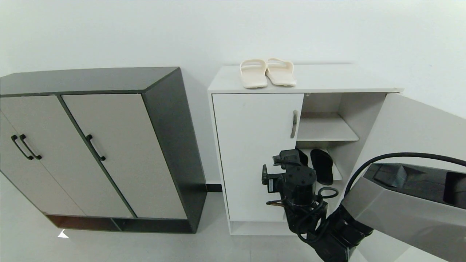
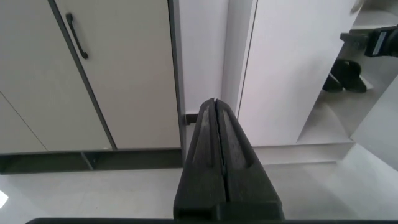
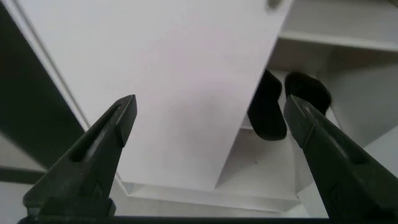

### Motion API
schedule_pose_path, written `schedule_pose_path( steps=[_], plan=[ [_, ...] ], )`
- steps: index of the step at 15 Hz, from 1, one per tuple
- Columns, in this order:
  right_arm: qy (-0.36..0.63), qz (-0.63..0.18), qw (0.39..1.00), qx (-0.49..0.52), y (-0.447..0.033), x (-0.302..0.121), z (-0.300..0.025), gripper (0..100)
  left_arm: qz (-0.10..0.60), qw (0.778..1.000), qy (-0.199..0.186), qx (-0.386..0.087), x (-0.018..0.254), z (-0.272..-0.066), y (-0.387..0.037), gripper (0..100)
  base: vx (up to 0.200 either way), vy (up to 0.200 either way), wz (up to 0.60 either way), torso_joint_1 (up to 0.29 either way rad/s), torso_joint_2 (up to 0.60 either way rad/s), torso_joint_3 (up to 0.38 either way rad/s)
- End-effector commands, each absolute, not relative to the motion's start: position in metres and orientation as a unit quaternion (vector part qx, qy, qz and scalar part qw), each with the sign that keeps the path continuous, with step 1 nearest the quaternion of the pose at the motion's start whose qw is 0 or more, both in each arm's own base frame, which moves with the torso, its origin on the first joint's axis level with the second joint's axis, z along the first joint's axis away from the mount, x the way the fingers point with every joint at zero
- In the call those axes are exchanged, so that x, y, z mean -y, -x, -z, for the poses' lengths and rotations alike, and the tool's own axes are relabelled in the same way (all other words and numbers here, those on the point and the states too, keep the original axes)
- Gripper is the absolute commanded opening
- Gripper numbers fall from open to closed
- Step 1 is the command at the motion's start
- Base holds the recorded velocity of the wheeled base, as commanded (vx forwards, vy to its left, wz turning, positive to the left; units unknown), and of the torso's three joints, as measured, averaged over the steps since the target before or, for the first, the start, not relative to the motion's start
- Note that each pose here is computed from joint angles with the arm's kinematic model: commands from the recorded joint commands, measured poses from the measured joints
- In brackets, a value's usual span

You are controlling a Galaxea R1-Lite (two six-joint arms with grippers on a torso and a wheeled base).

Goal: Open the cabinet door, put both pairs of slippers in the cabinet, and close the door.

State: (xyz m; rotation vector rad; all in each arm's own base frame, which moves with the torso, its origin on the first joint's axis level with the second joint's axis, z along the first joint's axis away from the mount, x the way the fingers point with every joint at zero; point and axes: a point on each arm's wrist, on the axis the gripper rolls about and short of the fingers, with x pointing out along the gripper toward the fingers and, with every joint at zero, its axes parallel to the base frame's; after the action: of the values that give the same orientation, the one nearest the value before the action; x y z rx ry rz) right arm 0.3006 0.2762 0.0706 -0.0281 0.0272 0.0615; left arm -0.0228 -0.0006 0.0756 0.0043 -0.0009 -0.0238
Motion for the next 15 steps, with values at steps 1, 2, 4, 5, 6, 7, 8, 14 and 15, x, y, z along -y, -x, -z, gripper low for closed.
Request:
schedule_pose_path(
  steps=[1,2,4,5,6,7,8,14,15],
  plan=[
    [0.015,-0.03,0.999,-0.014,-0.301,-0.2757,-0.0702,100,0.012,1.0,-0.002,0.001,0.0006,-0.0756,0.0228,0,0.0,0.0,0.0,0.168,-0.49,-0.32],
    [0.017,-0.03,0.999,-0.016,-0.3012,-0.2759,-0.0682,100,0.012,1.0,-0.002,0.0,0.0006,-0.0757,0.0227,0,0.0,0.0,0.0,0.159,-0.48,-0.32],
    [0.018,-0.03,0.999,-0.017,-0.3011,-0.2758,-0.0672,100,0.012,1.0,-0.002,0.001,0.0006,-0.0756,0.0228,0,0.0,0.0,0.0,0.168,-0.49,-0.308],
    [0.018,-0.028,0.999,-0.018,-0.3018,-0.2747,-0.0669,100,0.012,1.0,-0.002,0.001,0.0006,-0.0756,0.0228,0,0.0,0.0,0.0,0.222,-0.5,-0.33],
    [0.018,-0.027,0.999,-0.017,-0.3024,-0.2735,-0.0673,100,0.012,1.0,-0.002,0.001,0.0006,-0.0756,0.0228,0,0.0,0.0,0.0,0.193,-0.51,-0.32],
    [0.02,-0.027,0.999,-0.02,-0.301,-0.2721,-0.067,100,0.012,1.0,-0.002,0.001,0.0006,-0.0756,0.0228,0,0.0,0.0,0.0,0.198,-0.52,-0.315],
    [0.02,-0.026,0.999,-0.02,-0.301,-0.2713,-0.0669,100,0.012,1.0,-0.002,0.001,0.0006,-0.0756,0.0228,0,0.0,0.0,0.0,0.207,-0.51,-0.305],
    [0.023,-0.031,0.999,-0.023,-0.3013,-0.2693,-0.0653,100,0.012,1.0,-0.002,0.001,0.0006,-0.0756,0.0228,0,0.0,0.0,0.0,0.225,-0.54,-0.319],
    [0.024,-0.031,0.999,-0.024,-0.3014,-0.2694,-0.0647,100,0.012,1.0,-0.002,0.001,0.0006,-0.0756,0.0228,0,0.0,0.0,0.0,0.251,-0.58,-0.325]
  ],
)
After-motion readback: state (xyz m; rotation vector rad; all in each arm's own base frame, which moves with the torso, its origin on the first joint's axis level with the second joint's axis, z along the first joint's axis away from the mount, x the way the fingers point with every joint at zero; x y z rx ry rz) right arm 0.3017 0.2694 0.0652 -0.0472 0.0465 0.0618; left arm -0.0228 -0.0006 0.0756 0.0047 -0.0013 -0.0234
